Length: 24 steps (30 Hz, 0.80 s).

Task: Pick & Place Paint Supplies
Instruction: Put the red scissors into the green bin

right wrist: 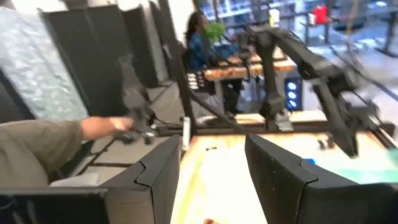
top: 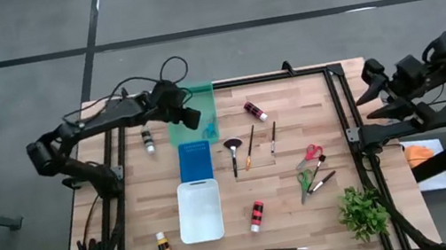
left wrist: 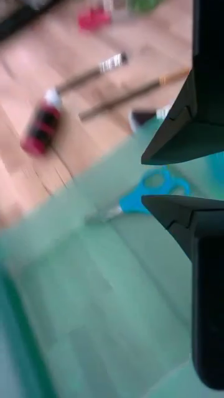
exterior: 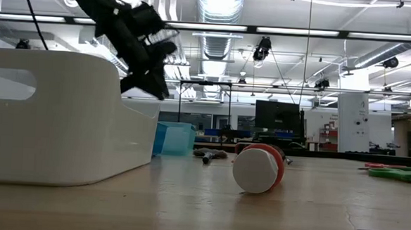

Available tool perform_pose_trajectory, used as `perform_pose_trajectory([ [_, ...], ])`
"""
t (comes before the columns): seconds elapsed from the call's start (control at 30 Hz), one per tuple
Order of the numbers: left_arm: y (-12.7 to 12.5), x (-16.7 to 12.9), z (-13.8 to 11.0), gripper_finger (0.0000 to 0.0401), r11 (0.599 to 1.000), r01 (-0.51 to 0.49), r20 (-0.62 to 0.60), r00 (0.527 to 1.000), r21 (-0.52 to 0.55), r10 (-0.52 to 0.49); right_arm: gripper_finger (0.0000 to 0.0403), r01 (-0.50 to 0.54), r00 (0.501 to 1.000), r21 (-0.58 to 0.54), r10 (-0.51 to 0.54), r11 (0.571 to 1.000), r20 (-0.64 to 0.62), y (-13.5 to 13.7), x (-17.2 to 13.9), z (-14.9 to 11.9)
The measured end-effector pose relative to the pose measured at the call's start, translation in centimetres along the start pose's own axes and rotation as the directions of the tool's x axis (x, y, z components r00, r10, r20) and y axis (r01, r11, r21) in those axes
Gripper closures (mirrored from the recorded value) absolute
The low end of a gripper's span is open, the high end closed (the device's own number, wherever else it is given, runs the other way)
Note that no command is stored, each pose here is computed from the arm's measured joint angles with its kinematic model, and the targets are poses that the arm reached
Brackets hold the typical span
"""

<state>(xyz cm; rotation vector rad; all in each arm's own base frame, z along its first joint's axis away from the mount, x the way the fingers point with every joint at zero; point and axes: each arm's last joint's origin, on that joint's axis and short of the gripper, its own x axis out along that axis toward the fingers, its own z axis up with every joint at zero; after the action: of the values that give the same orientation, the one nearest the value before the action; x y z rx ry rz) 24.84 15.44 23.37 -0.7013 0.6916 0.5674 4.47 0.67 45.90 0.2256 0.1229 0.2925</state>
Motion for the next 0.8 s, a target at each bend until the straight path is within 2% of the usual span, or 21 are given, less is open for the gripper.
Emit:
perform_pose_trajectory([
  [0.1, -1.3, -2.3, 0.9, 0.0302, 0.989, 0.131, 0.115, 0.984, 0.062, -0.137, 0.0225, 0.030, 0.999, 0.018, -0.029, 0.999, -0.043, -0.7, 1.0, -0.6],
  [0.2, -3.3, -5.1, 1.8, 0.0301, 0.943, 0.263, 0.255, 0.916, 0.205, -0.311, 0.0225, 0.049, 0.993, 0.028, -0.046, 0.998, -0.105, -1.6, 2.6, -1.5],
  [0.3, -5.7, -7.8, 2.4, 0.0301, 0.868, 0.311, 0.392, 0.796, 0.387, -0.461, 0.0225, 0.062, 0.981, 0.044, -0.053, 0.997, -0.188, -2.7, 4.6, -2.7],
  [0.4, -8.4, -10.0, 2.3, 0.0301, 0.767, 0.316, 0.471, 0.640, 0.558, -0.607, 0.0225, 0.088, 0.958, 0.088, -0.061, 0.992, -0.279, -4.0, 6.7, -4.3],
  [0.47, -10.1, -11.2, 1.7, 0.0301, 0.691, 0.302, 0.471, 0.551, 0.657, -0.689, 0.0225, 0.117, 0.936, 0.136, -0.064, 0.984, -0.346, -4.9, 8.1, -5.7],
  [0.53, -11.6, -11.8, 0.6, 0.0301, 0.619, 0.285, 0.431, 0.510, 0.732, -0.744, 0.0225, 0.156, 0.907, 0.191, -0.063, 0.969, -0.417, -5.7, 9.2, -7.3],
  [0.67, -14.0, -13.1, -2.1, 0.0301, 0.478, 0.267, 0.316, 0.477, 0.836, -0.820, 0.0225, 0.226, 0.836, 0.259, -0.051, 0.939, -0.547, -6.9, 10.7, -10.8],
  [0.8, -15.9, -13.7, -4.6, 0.0301, 0.355, 0.284, 0.198, 0.461, 0.891, -0.865, 0.0225, 0.255, 0.770, 0.267, -0.027, 0.929, -0.638, -7.4, 11.5, -13.8],
])
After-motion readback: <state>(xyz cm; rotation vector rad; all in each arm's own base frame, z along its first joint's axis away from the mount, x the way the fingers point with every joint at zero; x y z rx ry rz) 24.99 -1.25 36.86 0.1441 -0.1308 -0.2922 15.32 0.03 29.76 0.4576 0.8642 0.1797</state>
